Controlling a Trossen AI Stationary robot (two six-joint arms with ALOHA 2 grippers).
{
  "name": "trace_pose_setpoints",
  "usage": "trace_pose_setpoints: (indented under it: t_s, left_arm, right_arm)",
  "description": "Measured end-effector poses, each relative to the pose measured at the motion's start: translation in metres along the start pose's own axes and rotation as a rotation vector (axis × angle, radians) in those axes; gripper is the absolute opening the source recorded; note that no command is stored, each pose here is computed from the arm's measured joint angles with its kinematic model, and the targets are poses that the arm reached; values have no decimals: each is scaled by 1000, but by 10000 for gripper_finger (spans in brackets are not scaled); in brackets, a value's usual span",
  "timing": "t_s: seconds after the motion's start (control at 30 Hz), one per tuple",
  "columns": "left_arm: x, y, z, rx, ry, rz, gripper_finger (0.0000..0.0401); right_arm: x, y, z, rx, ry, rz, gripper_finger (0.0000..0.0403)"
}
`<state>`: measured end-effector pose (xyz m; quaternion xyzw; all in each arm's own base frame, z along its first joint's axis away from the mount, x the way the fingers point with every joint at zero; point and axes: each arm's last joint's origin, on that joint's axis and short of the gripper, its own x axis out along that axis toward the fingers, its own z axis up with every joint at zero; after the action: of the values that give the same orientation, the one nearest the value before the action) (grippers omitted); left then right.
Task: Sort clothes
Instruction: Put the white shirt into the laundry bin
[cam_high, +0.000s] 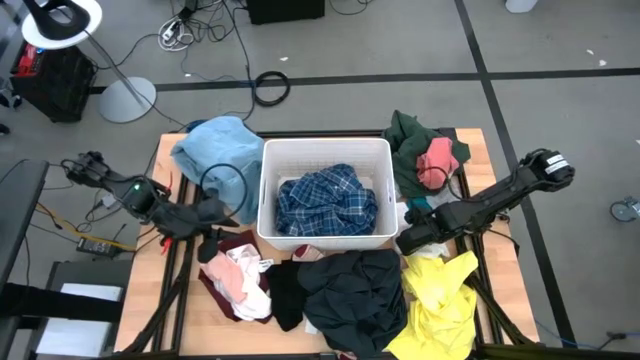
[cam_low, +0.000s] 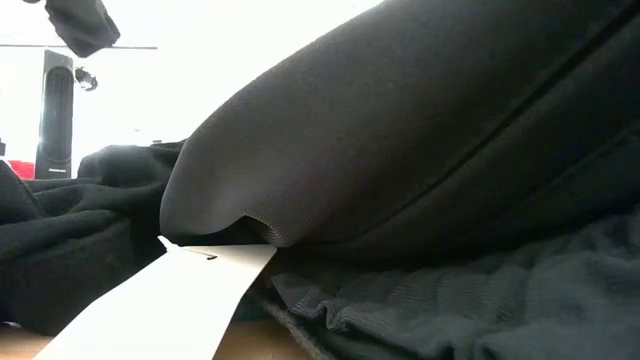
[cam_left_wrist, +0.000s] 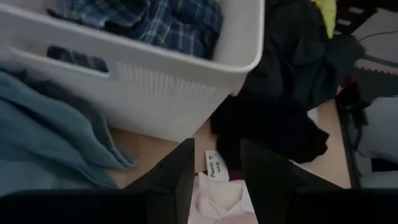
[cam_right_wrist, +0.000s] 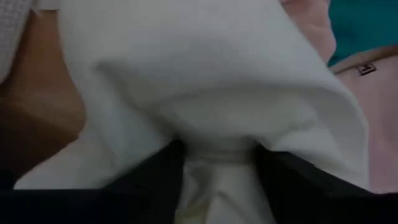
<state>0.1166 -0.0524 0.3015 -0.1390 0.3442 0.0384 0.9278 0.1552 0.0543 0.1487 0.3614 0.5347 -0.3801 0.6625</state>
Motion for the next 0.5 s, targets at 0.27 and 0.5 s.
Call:
trace_pose_setpoints:
  t_s: [0.27,0.5]
  left_arm:
    - [12,4,-13,-63,44,33,136]
    - [27,9,-31,-107,108,69,136]
  right_arm:
    - [-32,6,4,-49,-18,-1,19]
    - [-115,8,16,-73,-135,-59,8]
